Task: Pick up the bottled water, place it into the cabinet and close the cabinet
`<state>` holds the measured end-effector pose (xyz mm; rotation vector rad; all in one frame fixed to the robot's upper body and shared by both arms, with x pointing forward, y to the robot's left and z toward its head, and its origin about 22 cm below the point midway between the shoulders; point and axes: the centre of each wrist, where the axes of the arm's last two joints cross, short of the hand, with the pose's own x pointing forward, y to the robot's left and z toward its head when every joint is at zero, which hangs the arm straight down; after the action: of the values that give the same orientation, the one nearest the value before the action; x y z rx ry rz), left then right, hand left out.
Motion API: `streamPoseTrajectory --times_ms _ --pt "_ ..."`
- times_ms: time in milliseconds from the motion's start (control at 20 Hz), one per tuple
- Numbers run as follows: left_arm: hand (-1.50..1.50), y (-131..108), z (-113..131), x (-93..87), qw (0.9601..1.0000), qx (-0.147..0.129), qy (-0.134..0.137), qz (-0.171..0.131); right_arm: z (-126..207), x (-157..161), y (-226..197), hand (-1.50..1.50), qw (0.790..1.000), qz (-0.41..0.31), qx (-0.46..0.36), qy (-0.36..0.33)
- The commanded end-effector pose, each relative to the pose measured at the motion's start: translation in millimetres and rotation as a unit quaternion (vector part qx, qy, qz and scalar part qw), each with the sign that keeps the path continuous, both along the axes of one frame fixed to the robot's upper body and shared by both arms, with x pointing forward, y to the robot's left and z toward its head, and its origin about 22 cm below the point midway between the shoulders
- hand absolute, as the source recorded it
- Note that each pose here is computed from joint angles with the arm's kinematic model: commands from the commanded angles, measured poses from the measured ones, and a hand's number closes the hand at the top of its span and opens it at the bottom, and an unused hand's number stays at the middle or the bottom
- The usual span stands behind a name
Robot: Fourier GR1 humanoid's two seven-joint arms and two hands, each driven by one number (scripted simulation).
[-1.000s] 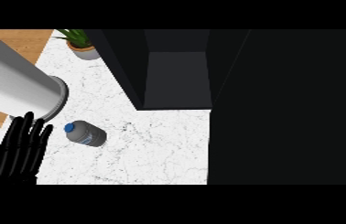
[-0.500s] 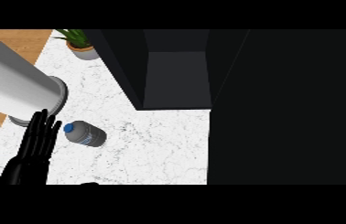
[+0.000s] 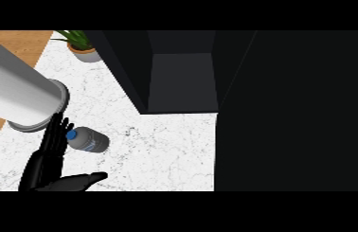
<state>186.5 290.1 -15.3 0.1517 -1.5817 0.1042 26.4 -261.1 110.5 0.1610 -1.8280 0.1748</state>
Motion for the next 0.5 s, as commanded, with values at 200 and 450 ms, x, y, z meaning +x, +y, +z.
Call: streamPoseTrajectory --times_ms 200,450 --pt "-1.5 2.5 -38.7 30.7 0.9999 -0.013 0.002 0.004 43.8 -15.6 3.8 -1.5 0.999 0.005 0.001 -0.033" --pt "-1.5 16.3 -66.7 20.5 0.9999 0.002 0.001 0.013 36.7 -15.8 4.3 -1.5 0.999 -0.007 0.007 -0.035"
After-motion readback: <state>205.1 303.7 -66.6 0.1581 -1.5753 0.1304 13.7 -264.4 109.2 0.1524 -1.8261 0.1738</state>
